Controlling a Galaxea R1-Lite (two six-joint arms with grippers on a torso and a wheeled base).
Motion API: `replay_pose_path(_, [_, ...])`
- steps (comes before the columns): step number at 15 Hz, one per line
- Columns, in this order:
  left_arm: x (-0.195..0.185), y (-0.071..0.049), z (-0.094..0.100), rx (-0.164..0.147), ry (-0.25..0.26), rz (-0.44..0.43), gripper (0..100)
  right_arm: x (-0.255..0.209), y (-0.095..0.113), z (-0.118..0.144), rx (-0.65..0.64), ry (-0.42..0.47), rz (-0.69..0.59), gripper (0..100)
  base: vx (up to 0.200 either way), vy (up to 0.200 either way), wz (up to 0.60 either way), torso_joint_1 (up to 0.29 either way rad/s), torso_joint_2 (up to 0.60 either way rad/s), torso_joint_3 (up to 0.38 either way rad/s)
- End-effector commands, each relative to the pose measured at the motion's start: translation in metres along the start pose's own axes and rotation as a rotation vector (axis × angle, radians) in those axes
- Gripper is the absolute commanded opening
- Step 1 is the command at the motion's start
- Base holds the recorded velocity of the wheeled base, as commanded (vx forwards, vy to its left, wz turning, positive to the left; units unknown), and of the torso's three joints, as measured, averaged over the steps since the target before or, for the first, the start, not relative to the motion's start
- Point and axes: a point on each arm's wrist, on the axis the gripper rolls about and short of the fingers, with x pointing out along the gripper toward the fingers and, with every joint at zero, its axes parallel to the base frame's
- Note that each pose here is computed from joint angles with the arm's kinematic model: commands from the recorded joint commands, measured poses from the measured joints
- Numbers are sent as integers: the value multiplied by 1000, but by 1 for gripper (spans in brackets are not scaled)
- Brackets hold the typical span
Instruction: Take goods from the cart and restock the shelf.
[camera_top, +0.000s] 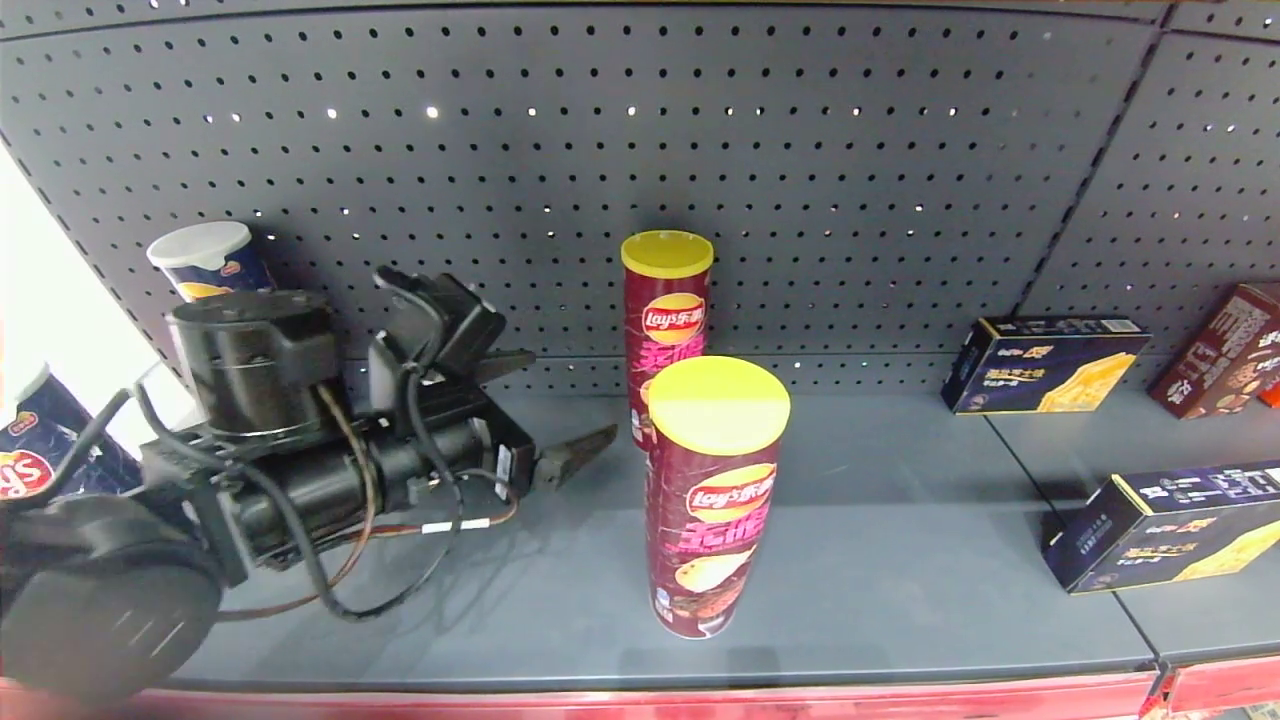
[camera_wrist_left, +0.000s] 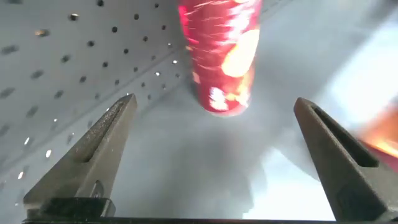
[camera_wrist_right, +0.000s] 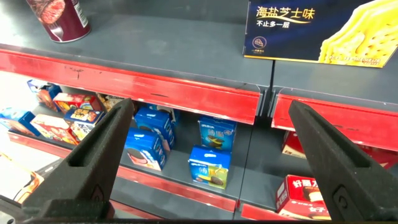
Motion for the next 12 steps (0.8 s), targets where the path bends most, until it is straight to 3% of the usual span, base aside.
replay_pose_path(1, [-71, -29, 15, -12, -85, 12, 100, 0, 0, 0, 0, 1, 1, 100, 0, 0, 0, 0, 0, 0])
replay_pose_path(3, [-104, -47, 15, -7, -116, 57, 100, 0, 0, 0, 0, 1, 1, 100, 0, 0, 0, 0, 0, 0])
replay_pose_path(4, [-112, -51, 12, -8, -115, 79, 100, 0, 0, 0, 0, 1, 1, 100, 0, 0, 0, 0, 0, 0])
replay_pose_path(6, [-143, -59, -9, -11, -88, 160, 100, 0, 0, 0, 0, 1, 1, 100, 0, 0, 0, 0, 0, 0])
replay_pose_path(8, [-166, -66, -28, -9, -84, 150, 100, 0, 0, 0, 0, 1, 1, 100, 0, 0, 0, 0, 0, 0])
replay_pose_path(10, [-200, -74, -47, -10, -128, 139, 100, 0, 0, 0, 0, 1, 1, 100, 0, 0, 0, 0, 0, 0])
replay_pose_path(12, [-215, -77, -57, -18, -104, 136, 100, 0, 0, 0, 0, 1, 1, 100, 0, 0, 0, 0, 0, 0])
